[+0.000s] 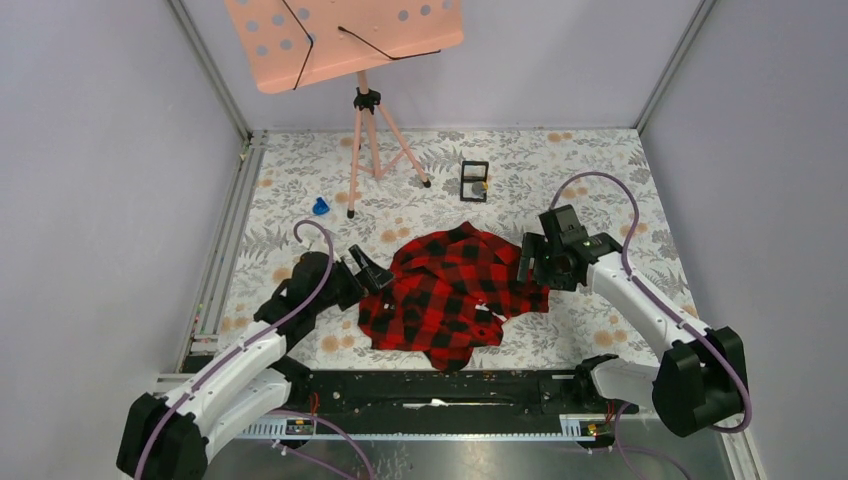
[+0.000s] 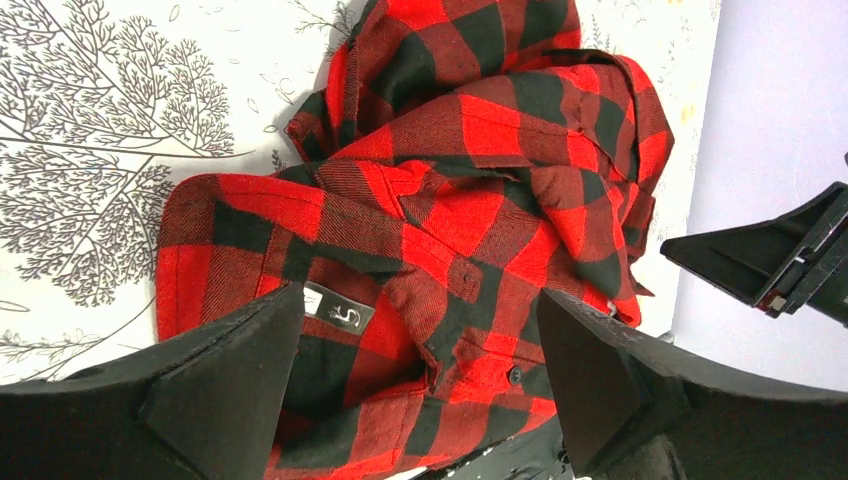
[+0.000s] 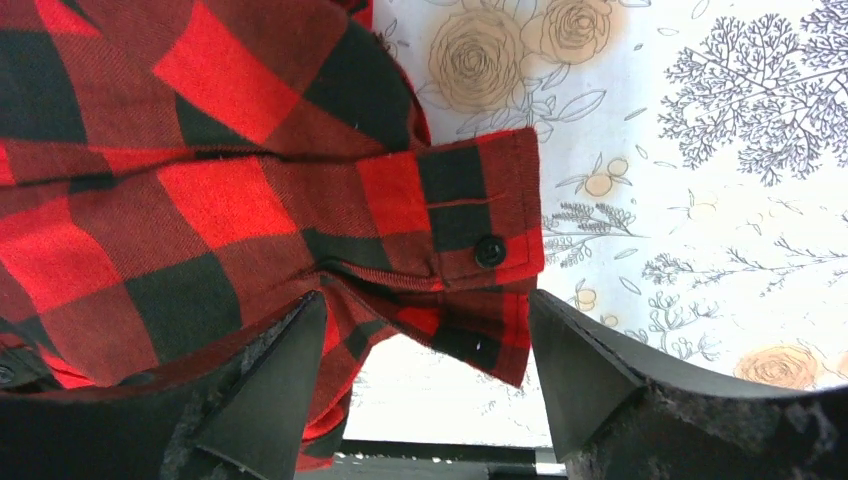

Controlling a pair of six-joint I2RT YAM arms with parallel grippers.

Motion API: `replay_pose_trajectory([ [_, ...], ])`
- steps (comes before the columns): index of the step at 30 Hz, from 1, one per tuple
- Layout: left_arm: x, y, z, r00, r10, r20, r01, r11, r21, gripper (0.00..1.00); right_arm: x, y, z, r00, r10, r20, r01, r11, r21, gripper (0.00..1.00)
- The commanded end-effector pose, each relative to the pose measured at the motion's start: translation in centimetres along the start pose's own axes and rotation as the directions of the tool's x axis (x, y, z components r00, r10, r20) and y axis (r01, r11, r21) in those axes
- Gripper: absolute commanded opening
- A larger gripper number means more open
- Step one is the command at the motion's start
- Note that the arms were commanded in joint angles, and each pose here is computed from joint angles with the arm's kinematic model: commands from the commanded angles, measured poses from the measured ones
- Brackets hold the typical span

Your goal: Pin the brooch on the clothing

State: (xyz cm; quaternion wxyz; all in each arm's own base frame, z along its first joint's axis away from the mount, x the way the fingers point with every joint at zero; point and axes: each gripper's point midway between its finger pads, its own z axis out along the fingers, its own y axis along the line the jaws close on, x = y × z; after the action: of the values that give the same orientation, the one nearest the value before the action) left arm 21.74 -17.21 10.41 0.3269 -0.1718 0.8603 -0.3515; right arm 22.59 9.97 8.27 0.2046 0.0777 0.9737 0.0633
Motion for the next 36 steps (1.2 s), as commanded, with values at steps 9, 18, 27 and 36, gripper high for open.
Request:
replay_pose_trajectory([
  [9,-1.8,-1.1,3.2,0.986,-0.140,0.090,0.134,0.988,0.072,0.85,-1.3,-0.3,2.3,0.986,0.168,-0.014,-0.168,0.974,-0.155,0.79],
  [18,-0.2,1.3,6.0,0.987,-0.157,0.026,0.157,0.987,-0.019,0.71,-0.2,-0.4,4.3,0.976,0.203,-0.078,-0.214,0.963,-0.165,0.60],
  [27,-2.5,0.6,6.4,0.992,-0.074,0.100,0.077,0.997,-0.026,0.11,-2.2,0.0,1.7,0.980,0.201,-0.013,-0.199,0.960,-0.197,0.00],
  [36,-12.4,-6.0,-3.2,0.836,0.324,0.443,-0.322,0.943,-0.084,0.00,-9.7,0.9,-9.9,0.934,0.142,0.329,-0.060,0.967,-0.248,0.00],
])
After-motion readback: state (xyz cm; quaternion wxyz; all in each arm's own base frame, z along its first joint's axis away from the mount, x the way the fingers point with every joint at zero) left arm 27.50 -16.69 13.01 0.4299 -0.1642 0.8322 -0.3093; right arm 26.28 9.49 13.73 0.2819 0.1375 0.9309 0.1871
